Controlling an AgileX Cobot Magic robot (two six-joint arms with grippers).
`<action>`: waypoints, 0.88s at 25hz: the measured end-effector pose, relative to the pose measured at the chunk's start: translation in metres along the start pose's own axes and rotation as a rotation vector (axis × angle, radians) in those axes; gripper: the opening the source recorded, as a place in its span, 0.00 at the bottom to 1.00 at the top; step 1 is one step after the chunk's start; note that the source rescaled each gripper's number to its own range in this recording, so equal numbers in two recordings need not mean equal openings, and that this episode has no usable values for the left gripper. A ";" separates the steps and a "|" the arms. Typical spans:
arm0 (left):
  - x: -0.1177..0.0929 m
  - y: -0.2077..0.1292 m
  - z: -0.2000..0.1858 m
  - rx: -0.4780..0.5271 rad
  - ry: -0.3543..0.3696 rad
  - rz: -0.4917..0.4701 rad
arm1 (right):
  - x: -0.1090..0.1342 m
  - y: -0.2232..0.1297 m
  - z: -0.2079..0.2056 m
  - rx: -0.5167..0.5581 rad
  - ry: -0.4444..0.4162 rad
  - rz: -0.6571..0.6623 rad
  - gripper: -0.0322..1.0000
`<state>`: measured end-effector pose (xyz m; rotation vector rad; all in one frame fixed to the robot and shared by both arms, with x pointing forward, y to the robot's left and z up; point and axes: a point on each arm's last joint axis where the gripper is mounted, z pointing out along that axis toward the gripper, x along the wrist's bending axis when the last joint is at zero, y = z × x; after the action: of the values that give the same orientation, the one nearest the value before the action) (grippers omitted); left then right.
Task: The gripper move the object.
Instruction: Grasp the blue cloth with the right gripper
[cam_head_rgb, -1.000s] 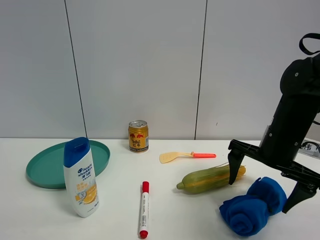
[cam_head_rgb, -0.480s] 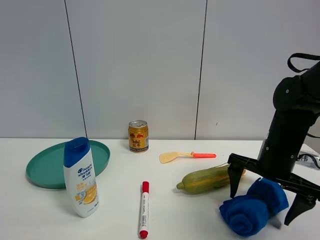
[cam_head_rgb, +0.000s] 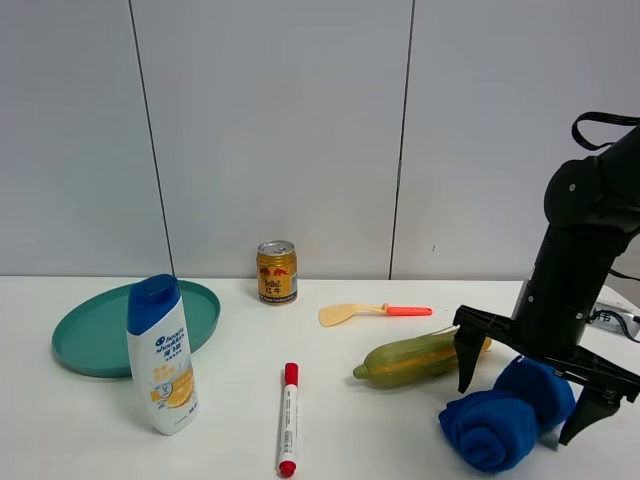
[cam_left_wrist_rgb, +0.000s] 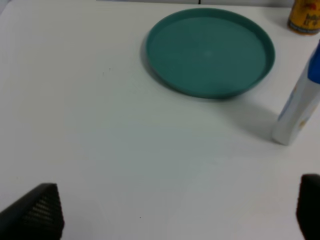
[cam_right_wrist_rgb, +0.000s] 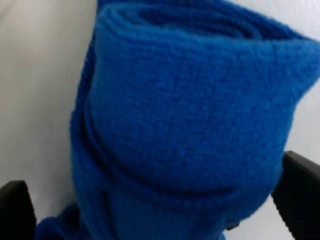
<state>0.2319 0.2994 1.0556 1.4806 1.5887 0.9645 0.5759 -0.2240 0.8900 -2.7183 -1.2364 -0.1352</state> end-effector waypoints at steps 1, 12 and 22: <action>0.000 0.000 0.000 0.000 0.000 0.000 | 0.000 0.000 0.000 0.000 0.000 0.001 0.88; 0.000 0.000 0.000 0.000 0.000 0.000 | -0.001 0.000 0.009 0.020 -0.021 0.005 0.69; 0.000 0.000 0.000 0.000 0.000 0.000 | -0.002 -0.002 0.007 0.037 -0.036 -0.006 0.03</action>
<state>0.2319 0.2994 1.0556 1.4806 1.5887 0.9645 0.5732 -0.2235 0.8827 -2.6965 -1.2442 -0.0640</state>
